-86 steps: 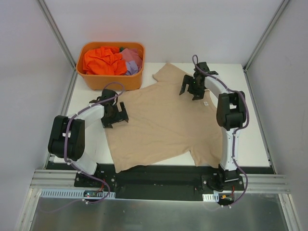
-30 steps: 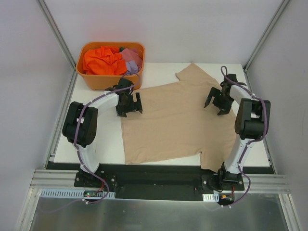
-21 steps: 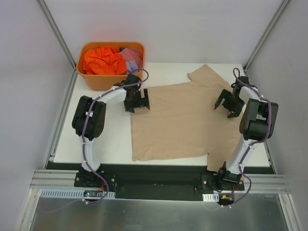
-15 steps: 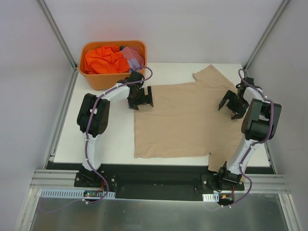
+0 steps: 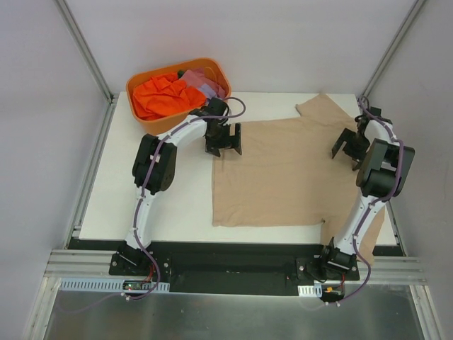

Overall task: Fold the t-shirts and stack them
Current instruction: Flatten out the tshirt

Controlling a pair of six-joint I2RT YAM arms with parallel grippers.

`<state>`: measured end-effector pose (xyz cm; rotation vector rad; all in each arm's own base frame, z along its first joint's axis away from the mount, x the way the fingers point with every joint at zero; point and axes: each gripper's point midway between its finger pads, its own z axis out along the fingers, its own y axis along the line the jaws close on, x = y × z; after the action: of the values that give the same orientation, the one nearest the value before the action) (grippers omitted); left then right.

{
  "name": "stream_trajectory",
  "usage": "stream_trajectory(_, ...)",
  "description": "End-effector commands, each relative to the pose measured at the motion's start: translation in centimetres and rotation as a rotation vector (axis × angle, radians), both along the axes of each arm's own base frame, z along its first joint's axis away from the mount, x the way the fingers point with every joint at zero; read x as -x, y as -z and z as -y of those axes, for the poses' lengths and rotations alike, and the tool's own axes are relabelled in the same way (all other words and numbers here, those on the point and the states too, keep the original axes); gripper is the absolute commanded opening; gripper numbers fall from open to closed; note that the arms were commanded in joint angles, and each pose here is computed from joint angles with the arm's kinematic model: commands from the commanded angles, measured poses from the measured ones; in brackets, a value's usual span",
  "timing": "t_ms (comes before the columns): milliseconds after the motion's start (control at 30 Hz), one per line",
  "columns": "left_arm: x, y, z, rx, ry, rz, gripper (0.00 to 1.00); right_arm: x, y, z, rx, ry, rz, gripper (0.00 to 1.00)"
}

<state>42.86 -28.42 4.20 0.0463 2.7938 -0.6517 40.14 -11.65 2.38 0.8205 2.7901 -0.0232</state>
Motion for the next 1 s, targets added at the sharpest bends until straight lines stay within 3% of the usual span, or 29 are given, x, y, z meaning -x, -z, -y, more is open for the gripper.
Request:
stream_trajectory(0, -5.7, -0.8, -1.1, 0.035, -0.053, 0.123, 0.99, -0.9, -0.6, 1.4, 0.032, -0.018, -0.021, 0.96)
stream_trajectory(200, -4.2, -2.4, -4.8, -0.108, -0.094, 0.188, 0.99, -0.8, -2.2, 1.1, 0.036, -0.030, 0.041, 0.96)
stream_trajectory(333, -3.5, -6.0, -6.9, -0.167, -0.106, 0.279, 0.99, -0.9, -3.9, 0.2, 0.006, -0.051, 0.096, 0.96)
stream_trajectory(467, -3.5, -7.6, -11.2, -0.258, -0.180, 0.330, 0.99, -0.9, -6.2, 0.0, 0.011, -0.084, 0.134, 0.96)
stream_trajectory(733, -3.0, -7.5, -23.0, -0.273, -0.442, 0.267, 0.99, 0.8, -9.5, -1.3, 0.013, -0.126, 0.197, 0.96)
stream_trajectory(967, -0.6, -7.1, -24.4, -0.270, -0.472, 0.261, 0.99, 1.6, -10.5, -2.1, 0.012, -0.122, 0.230, 0.96)
